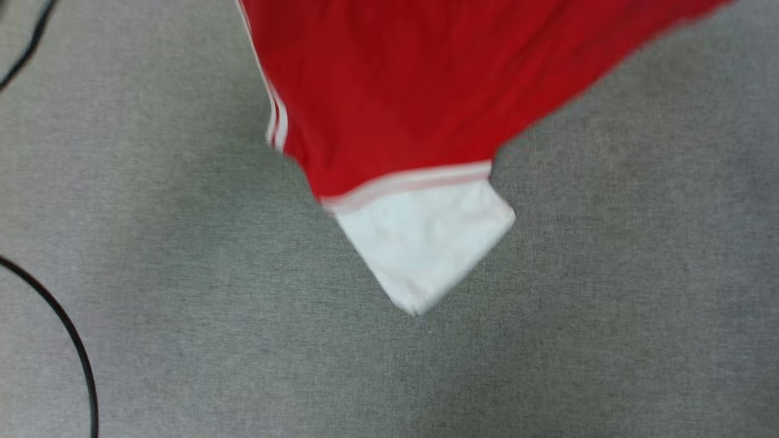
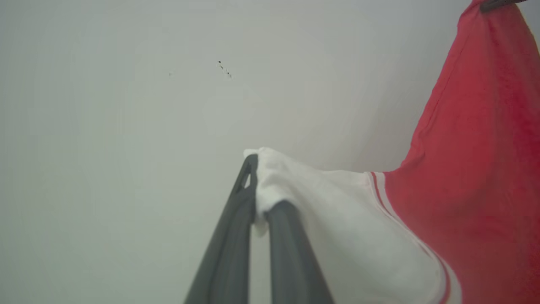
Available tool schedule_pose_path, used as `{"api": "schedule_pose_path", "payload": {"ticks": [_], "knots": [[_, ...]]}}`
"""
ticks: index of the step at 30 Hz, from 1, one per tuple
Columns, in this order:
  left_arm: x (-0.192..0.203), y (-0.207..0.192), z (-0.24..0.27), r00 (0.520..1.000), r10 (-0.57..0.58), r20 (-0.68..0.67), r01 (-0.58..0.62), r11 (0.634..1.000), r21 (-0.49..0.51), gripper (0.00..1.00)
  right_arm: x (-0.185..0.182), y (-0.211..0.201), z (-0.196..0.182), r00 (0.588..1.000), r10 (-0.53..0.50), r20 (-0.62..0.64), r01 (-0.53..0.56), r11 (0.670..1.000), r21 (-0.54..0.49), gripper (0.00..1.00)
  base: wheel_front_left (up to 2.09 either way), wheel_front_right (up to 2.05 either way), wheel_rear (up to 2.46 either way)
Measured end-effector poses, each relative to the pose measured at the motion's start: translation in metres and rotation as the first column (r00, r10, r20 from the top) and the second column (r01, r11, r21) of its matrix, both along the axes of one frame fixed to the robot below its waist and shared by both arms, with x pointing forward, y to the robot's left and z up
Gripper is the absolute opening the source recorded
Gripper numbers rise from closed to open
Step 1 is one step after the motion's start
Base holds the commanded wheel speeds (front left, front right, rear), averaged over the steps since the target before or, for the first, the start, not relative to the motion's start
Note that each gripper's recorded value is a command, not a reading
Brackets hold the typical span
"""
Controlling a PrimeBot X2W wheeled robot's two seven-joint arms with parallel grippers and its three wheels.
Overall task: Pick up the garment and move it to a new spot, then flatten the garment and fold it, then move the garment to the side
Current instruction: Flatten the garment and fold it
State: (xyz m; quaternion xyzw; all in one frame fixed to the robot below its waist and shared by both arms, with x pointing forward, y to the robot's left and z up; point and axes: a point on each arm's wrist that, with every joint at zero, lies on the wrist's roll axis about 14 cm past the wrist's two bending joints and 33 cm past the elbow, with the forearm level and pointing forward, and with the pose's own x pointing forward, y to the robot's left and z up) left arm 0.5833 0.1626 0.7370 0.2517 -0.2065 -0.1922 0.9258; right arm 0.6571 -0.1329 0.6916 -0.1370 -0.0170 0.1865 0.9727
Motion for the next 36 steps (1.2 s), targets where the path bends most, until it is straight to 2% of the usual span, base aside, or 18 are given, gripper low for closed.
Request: {"api": "schedule_pose_path", "payload": {"ticks": [10, 17, 24, 29, 32, 36], "knots": [[0.068, -0.012, 0.057, 0.993, 0.001, 0.118, 0.000, 1.000, -0.009, 0.00, 0.053, -0.002, 0.051, 0.984, -0.086, 0.157, 0.085, 0.996, 0.010, 0.00, 0.00, 0.00, 0.00], [0.094, -0.015, 0.081, 0.982, 0.012, 0.191, -0.006, 0.999, -0.033, 0.00, 0.078, 0.000, 0.061, 0.973, -0.110, 0.202, 0.110, 0.994, 0.013, 0.00, 0.00, 0.00, 0.00], [0.113, -0.014, 0.065, 0.985, 0.023, 0.173, -0.020, 1.000, -0.023, 0.00, 0.096, 0.010, 0.029, 0.982, -0.100, 0.159, 0.110, 0.993, -0.051, 0.00, 0.00, 0.00, 0.00], [0.119, -0.009, 0.042, 0.992, 0.028, 0.120, -0.025, 0.999, -0.027, 0.00, 0.097, 0.020, 0.007, 0.990, -0.074, 0.118, 0.081, 0.995, -0.052, 0.00, 0.00, 0.00, 0.00], [0.121, -0.002, 0.005, 0.999, 0.036, 0.034, -0.035, 0.999, -0.033, 0.00, 0.094, 0.027, -0.033, 0.998, -0.053, 0.039, 0.056, 0.995, -0.079, 0.00, 0.00, 0.00, 0.00], [0.114, 0.006, -0.041, 0.996, 0.041, -0.075, -0.045, 0.997, -0.055, 0.00, 0.078, 0.045, -0.080, 0.999, 0.001, -0.051, -0.004, 0.998, -0.058, 0.00, 0.00, 0.00, 0.00]]}}
